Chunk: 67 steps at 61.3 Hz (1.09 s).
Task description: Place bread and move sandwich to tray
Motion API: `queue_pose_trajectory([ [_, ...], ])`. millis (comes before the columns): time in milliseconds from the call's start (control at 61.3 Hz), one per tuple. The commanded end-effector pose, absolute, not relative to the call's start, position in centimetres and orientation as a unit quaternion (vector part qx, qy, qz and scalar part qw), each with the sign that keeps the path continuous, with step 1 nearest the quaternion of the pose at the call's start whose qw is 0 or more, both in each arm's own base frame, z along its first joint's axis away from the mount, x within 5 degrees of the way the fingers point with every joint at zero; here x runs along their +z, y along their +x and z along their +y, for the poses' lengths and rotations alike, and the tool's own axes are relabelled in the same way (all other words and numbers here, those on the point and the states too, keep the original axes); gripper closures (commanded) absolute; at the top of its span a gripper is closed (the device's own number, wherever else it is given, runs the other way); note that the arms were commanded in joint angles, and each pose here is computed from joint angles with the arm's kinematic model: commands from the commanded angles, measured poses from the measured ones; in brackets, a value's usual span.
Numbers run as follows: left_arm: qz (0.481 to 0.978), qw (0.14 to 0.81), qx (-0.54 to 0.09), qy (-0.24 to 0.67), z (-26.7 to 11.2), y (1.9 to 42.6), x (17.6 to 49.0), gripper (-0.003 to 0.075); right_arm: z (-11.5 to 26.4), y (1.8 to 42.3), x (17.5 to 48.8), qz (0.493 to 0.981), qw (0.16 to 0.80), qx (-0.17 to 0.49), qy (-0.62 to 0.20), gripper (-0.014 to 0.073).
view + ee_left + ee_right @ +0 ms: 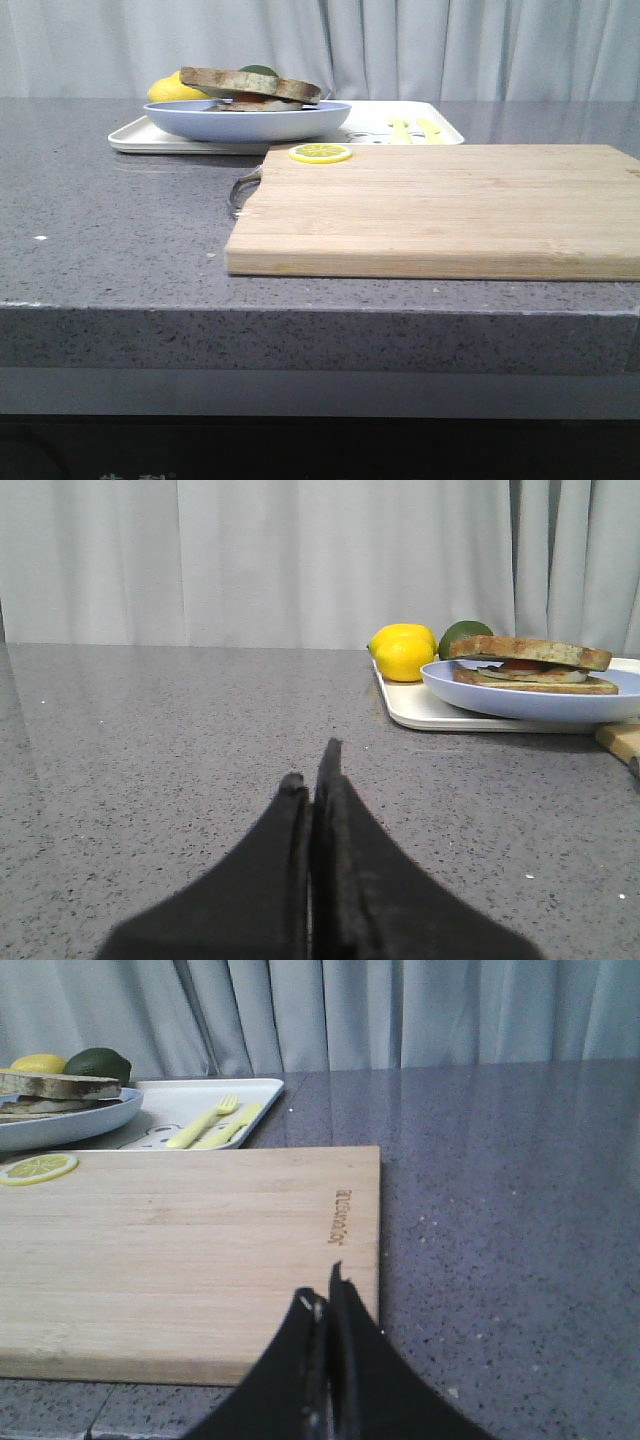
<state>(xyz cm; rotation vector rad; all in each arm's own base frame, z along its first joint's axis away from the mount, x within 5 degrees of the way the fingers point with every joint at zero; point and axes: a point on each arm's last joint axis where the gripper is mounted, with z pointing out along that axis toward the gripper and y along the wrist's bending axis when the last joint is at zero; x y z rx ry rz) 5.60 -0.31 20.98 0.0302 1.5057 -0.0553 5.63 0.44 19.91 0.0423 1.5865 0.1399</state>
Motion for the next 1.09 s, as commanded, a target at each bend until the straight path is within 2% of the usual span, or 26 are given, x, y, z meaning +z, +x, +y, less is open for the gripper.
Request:
queue_pose_trajectory([
  [0, 0.647, 0.762, -0.026, 0.006, -0.21, 5.35, 21.77, 0.0741, 0.20, 5.49, 20.60, 0.676, 0.734, 0.060, 0.032, 0.0664],
  [1077, 0.647, 0.762, -0.026, 0.006, -0.21, 5.35, 21.77, 0.0741, 0.29, 5.45, 21.06, 0.658, 0.752, 0.046, 0.005, 0.0664],
])
